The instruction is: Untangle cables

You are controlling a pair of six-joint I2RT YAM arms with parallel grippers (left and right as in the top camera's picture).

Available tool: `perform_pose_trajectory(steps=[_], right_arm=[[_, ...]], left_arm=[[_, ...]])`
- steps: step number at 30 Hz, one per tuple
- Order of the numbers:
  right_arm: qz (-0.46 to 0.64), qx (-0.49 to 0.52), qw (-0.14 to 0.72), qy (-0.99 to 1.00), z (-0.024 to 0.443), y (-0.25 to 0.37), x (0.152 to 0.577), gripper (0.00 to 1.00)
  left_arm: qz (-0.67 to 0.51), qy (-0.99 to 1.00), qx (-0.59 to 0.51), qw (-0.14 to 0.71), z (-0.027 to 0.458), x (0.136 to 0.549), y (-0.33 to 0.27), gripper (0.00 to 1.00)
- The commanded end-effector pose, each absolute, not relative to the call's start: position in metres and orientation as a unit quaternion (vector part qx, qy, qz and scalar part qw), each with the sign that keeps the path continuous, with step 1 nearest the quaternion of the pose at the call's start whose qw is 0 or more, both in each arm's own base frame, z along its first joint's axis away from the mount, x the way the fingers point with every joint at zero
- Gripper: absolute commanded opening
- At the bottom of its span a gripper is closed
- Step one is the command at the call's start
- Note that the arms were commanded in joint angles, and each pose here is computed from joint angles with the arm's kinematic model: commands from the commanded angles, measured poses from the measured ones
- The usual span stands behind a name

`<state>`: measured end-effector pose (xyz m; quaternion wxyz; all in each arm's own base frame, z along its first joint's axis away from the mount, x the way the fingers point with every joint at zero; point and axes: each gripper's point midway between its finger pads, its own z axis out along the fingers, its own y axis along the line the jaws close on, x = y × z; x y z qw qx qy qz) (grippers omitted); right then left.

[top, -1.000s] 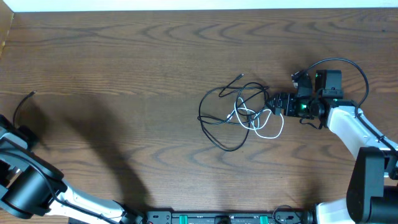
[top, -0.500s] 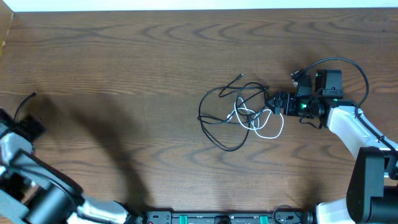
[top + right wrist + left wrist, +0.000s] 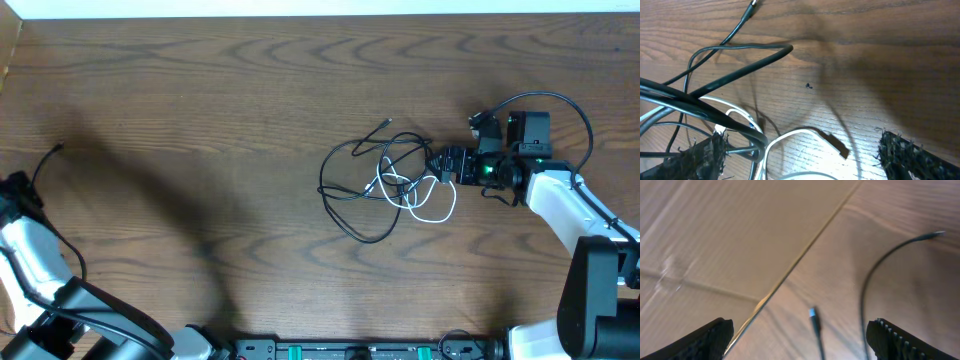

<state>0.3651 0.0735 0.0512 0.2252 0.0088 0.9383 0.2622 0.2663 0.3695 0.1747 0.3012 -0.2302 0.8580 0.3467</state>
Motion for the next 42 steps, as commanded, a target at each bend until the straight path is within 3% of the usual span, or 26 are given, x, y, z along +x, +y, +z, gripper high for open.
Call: perform_pose_trajectory(steps=[1, 4, 9, 14, 22, 32, 42], right_arm=[[0.274, 0.007, 0.223, 0.935, 0.053, 0.077, 0.364, 0.95], [0.279, 0.005, 0.224, 0.934, 0.054, 0.078, 0.364, 0.95], [0.330, -0.018, 0.243, 0.912, 0.071, 0.094, 0.369, 0.92], [0.363, -0.033, 0.261, 0.894, 0.093, 0.103, 0.370, 0.91], [0.360, -0.053, 0.309, 0.879, 0.131, 0.104, 0.369, 0.91], [0.336, -0.060, 0.349, 0.873, 0.156, 0.098, 0.370, 0.95], [0.330, -0.063, 0.345, 0.877, 0.152, 0.096, 0.368, 0.96]], left_arm=[[0.294, 0.863, -0.142, 0.387, 0.205, 0.317, 0.327, 0.90], [0.202, 0.863, -0.076, 0.457, 0.220, 0.362, 0.264, 0.90], [0.041, 0.891, 0.008, 0.451, 0.196, 0.393, 0.159, 0.90], [-0.064, 0.911, 0.093, 0.397, 0.172, 0.394, 0.059, 0.90], [-0.137, 0.887, 0.272, 0.348, 0.151, 0.379, -0.088, 0.90], [-0.181, 0.839, 0.451, 0.244, 0.096, 0.325, -0.190, 0.90], [-0.198, 0.799, 0.526, 0.214, 0.088, 0.289, -0.229, 0.90]])
